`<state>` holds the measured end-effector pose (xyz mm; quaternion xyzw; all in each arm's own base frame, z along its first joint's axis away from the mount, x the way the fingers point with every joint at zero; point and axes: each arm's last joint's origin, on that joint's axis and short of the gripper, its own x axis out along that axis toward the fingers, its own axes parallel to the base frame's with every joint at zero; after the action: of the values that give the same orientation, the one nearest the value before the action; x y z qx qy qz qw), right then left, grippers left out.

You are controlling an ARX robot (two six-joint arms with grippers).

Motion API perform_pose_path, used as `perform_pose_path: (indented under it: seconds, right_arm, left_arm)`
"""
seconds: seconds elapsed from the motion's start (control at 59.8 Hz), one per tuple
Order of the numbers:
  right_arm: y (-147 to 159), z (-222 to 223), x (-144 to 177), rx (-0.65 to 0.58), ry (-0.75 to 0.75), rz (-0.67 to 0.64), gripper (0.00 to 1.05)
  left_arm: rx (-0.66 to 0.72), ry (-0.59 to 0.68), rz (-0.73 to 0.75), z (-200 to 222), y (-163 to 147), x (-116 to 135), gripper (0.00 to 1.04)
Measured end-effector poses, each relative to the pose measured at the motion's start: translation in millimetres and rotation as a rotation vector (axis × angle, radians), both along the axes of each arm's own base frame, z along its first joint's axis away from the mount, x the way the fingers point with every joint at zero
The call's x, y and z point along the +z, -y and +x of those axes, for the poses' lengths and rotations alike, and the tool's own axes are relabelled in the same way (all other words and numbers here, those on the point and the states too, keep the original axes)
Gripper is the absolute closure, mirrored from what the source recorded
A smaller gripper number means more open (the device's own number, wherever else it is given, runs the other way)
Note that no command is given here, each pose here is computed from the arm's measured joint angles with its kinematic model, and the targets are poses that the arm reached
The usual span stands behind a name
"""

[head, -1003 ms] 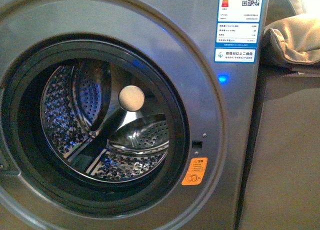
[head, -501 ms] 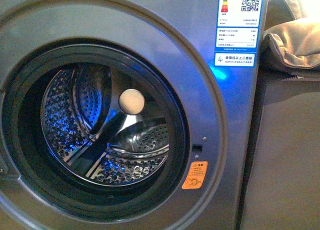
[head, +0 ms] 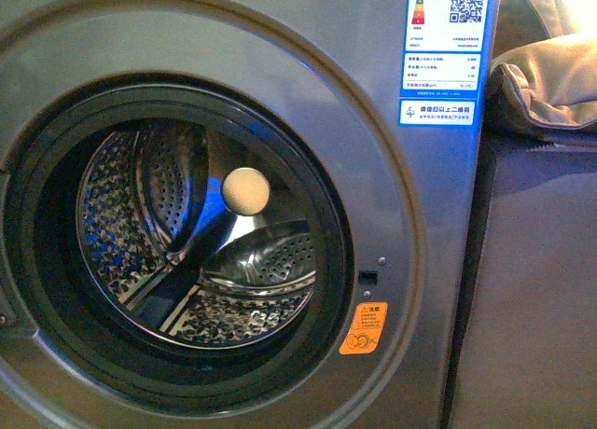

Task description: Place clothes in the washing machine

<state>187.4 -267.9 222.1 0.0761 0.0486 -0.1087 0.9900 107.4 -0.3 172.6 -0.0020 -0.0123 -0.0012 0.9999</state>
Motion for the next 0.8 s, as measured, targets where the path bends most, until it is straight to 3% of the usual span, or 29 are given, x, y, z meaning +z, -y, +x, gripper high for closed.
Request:
perform_pose_path:
  seconds: [0.084,0.301,0.635,0.802]
  right_arm:
    - [43,14,-31,-0.063,-0.21,0.095,0.07]
    - [95,32,-122,-0.046,-0.589,0.18,0.07]
    - [122,56,-247,-0.056,-0.826,0.203,0.07]
    - [124,62,-289,-0.077,-0.884,0.205,0.07]
  left_arm:
    - [0.0,0.0,0.0,0,0,0,0.07]
    - [0.0,0.0,0.0,0,0,0,0.07]
    - [0.0,0.0,0.0,0,0,0,0.07]
    - [0.0,0.0,0.0,0,0,0,0.07]
